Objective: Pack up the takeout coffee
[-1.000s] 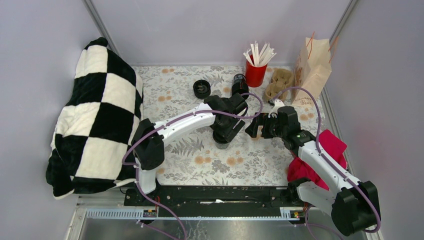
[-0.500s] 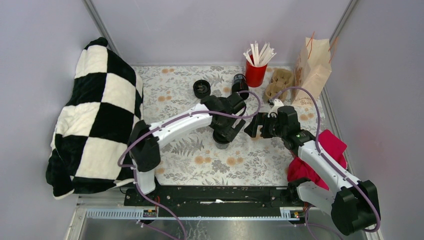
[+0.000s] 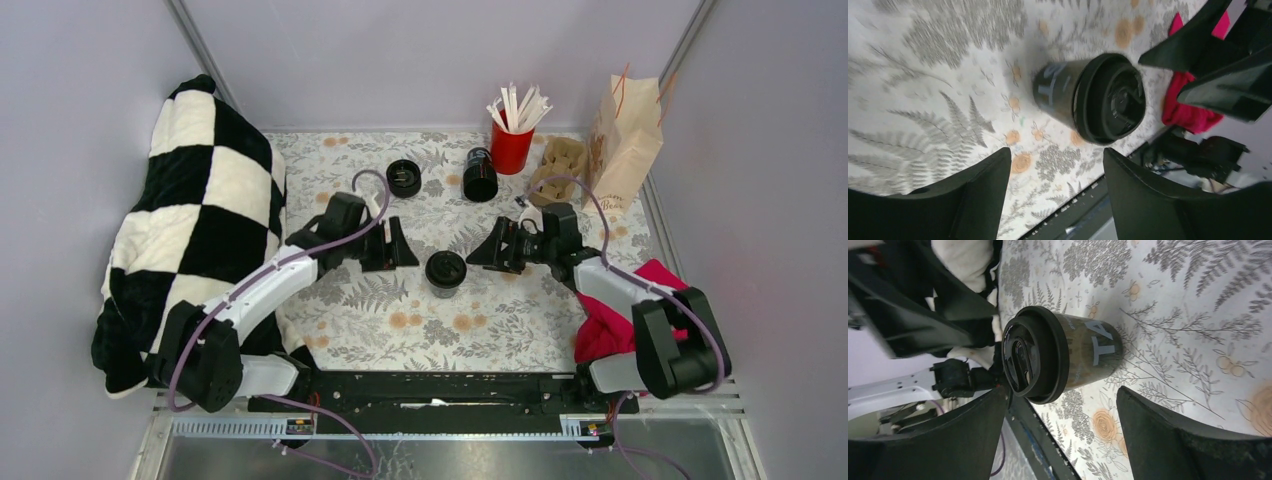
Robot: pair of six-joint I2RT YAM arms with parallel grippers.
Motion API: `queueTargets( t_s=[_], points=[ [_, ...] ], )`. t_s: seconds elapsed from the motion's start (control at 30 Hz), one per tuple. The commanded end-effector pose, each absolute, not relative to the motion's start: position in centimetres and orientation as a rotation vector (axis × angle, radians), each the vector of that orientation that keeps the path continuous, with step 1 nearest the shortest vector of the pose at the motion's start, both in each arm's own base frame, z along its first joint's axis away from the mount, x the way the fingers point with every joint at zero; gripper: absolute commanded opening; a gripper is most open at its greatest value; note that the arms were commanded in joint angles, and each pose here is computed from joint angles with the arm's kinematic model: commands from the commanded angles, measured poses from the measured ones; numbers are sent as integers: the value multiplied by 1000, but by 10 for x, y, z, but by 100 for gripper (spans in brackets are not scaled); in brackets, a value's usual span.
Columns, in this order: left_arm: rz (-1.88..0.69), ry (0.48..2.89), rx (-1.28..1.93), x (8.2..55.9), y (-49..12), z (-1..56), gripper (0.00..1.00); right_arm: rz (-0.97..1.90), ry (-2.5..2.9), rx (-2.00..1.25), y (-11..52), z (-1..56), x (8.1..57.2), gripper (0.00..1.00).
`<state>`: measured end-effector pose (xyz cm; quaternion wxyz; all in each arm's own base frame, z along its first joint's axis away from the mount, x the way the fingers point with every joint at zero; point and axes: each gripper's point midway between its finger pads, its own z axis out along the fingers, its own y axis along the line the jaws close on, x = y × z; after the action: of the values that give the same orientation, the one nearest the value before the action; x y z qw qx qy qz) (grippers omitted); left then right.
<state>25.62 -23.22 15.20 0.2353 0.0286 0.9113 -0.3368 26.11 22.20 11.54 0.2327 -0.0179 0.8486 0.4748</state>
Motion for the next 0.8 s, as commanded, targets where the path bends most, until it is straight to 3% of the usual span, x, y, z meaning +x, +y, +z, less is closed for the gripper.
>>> queueTargets(
  t_s=[0.0, 0.17, 0.4, 0.77],
  points=[
    [-1342, 2333, 30, 253, -259, 171, 70, 1549, 2262, -109, 241, 131, 262, 85],
    [-1420, 2326, 20, 247, -263, 157, 66, 1587, 2304, -95, 246, 116, 268, 74],
    [-1458, 2303, 13, 244, -266, 154, 74, 1600, 2304, -87, 248, 112, 271, 72],
    [-1425, 2356, 15, 251, -278, 138, 53, 1637, 2280, -106, 253, 118, 270, 69]
  ],
)
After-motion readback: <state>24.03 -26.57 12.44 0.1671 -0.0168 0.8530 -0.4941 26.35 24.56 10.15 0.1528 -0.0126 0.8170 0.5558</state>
